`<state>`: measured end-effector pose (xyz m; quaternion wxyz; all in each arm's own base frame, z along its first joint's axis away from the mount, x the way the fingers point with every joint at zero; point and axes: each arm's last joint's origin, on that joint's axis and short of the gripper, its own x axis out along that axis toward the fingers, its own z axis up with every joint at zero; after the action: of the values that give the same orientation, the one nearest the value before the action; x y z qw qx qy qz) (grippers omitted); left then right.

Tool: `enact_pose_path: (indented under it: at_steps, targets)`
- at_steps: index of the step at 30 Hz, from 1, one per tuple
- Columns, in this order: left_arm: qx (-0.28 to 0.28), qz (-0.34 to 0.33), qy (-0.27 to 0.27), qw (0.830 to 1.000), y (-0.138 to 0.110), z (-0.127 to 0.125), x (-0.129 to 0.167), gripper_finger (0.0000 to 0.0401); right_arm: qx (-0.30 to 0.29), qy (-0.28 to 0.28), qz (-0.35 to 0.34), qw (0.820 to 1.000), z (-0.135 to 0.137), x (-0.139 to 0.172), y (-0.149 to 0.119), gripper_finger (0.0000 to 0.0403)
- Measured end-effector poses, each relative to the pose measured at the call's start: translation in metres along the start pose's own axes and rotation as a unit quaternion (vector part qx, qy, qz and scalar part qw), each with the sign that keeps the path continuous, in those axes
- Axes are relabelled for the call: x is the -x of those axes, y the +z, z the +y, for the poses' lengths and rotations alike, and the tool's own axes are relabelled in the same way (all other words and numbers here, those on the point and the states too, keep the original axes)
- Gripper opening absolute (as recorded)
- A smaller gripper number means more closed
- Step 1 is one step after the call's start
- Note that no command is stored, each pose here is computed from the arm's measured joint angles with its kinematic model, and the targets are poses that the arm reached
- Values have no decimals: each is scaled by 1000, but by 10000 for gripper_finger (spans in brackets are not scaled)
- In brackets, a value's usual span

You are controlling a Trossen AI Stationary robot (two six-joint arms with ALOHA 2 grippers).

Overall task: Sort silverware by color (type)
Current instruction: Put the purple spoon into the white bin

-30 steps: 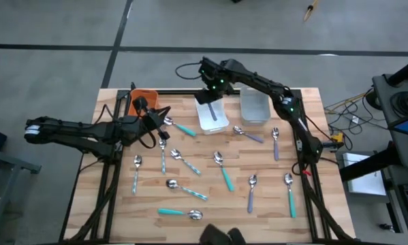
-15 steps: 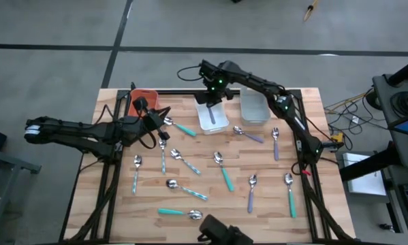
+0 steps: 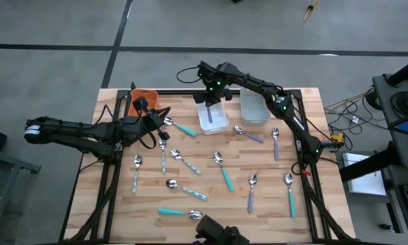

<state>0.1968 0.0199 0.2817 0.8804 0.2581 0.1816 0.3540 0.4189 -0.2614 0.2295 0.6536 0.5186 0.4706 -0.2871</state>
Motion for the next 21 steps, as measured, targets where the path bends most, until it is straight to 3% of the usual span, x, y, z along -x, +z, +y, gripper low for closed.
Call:
enact_pose_path:
  at_steps: [21]
  targets:
    - [1, 0, 0, 1000, 0, 0, 0, 0, -10, -35, -13, 999, 7, -11, -10, 29]
